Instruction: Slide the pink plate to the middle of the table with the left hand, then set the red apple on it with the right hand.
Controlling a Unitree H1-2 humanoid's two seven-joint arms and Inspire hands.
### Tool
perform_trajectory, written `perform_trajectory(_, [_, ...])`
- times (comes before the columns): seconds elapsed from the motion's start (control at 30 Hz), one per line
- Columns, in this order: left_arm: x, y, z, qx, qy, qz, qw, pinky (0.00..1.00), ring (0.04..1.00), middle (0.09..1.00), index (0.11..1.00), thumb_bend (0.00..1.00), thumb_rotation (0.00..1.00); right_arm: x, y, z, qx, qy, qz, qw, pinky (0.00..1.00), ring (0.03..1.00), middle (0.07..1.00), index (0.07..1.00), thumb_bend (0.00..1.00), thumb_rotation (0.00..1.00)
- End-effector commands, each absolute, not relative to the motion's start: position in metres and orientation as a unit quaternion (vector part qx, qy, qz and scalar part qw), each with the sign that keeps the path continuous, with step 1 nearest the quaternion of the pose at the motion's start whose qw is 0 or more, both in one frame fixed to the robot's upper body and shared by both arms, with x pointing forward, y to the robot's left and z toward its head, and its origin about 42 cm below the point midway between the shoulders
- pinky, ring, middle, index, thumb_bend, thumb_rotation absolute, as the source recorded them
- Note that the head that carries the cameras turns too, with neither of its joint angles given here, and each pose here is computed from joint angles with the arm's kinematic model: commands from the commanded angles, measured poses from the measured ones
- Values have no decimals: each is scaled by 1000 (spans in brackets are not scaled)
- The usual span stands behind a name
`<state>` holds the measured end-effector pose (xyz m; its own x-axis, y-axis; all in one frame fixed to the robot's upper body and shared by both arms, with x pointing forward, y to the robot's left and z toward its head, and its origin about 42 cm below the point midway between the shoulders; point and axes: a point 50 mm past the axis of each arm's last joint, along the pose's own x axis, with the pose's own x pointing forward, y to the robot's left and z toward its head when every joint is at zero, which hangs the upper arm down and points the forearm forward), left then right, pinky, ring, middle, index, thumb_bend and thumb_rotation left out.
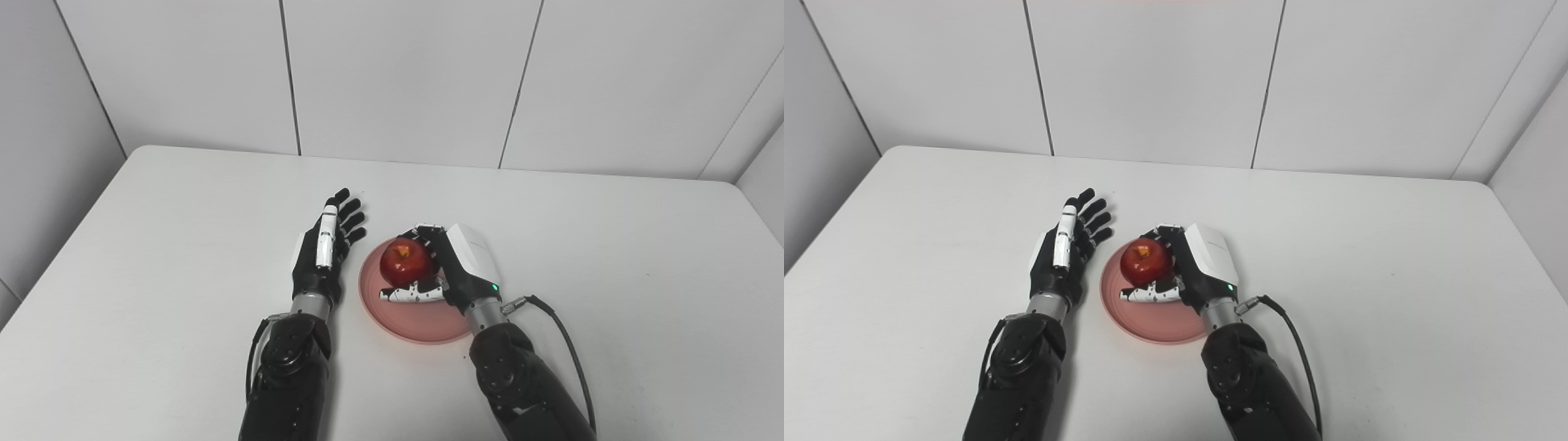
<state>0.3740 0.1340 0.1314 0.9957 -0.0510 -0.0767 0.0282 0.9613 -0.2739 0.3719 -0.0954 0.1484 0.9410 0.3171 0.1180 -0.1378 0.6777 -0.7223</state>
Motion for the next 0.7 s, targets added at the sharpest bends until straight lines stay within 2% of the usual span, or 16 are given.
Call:
perform_trajectory(0.0, [375,128,134,-141,49,-21,989,848,869,878,866,352,1000,375,-95,163,-381,-145,117,906,376,476,564,542,640,160])
perform_trajectory(0.1, [376,129,133,-140,49,-21,989,845,866,876,864,354,1000,373,-97,165,-378,-145,113,907,419,526,606,642,842,196])
perform_trajectory(0.23, [376,129,134,-139,49,-21,989,844,864,874,862,355,1000,371,-99,169,-379,-142,110,908,556,641,696,707,937,248])
perform_trajectory(0.4, [376,130,134,-136,48,-19,989,840,862,873,863,354,1000,370,-101,171,-377,-140,112,909,595,676,726,735,995,294])
perform_trajectory(0.67, [376,130,133,-135,45,-21,990,836,861,873,863,344,1000,367,-103,175,-378,-135,114,909,619,700,744,761,1000,354])
